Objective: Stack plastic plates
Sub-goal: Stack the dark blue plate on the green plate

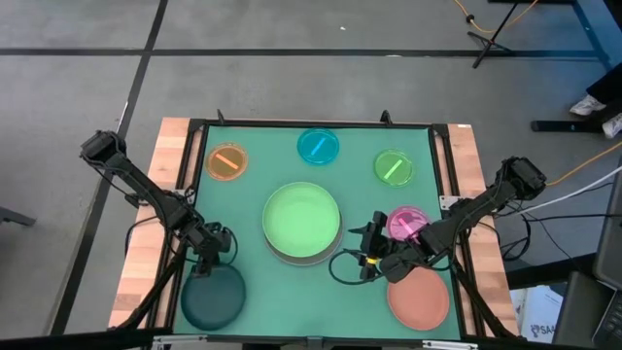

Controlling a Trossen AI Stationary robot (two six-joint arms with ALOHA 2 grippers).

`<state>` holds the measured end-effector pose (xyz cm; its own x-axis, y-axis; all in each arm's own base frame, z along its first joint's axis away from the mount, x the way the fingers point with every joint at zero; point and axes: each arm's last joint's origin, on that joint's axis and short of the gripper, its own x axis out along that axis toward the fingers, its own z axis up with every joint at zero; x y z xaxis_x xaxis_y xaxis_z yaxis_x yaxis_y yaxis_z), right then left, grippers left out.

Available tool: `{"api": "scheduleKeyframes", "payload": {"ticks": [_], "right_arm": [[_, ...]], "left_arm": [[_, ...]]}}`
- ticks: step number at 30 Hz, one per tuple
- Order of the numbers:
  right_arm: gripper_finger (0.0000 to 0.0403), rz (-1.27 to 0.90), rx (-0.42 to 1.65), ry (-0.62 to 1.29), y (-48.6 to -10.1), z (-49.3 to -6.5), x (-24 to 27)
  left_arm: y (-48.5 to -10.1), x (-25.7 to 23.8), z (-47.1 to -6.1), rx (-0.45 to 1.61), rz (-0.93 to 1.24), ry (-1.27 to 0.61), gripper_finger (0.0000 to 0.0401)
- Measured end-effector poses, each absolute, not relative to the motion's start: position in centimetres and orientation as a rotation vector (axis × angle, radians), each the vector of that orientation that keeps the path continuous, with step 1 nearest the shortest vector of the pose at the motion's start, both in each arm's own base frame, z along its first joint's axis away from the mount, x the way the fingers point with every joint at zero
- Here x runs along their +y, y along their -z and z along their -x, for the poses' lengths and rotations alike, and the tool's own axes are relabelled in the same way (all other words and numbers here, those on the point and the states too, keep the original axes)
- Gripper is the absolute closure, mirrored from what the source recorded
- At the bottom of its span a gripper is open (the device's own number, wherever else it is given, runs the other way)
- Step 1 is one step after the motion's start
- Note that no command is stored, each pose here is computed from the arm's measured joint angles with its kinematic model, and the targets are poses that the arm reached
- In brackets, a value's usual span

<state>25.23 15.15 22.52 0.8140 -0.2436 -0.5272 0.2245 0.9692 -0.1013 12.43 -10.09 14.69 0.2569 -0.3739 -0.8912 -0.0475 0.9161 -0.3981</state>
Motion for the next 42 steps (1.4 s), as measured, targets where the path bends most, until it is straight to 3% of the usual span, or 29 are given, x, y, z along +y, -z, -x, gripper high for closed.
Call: {"api": "scheduleKeyframes", "payload": {"ticks": [10,20,42], "right_arm": [[0.0162,0.033,0.567,0.250,-22.5,-25.2,15.1],[0.0162,0.033,0.567,0.250,-22.5,-25.2,15.2],[0.0162,0.033,0.567,0.251,-22.5,-25.3,15.1]], "left_arm": [[-15.1,-9.9,-13.0,1.275,0.399,0.236,0.0397],[-19.3,-10.7,-15.2,1.137,0.411,0.290,0.0396],[-24.2,-3.9,-20.7,0.647,0.213,-0.148,0.0396]]}}
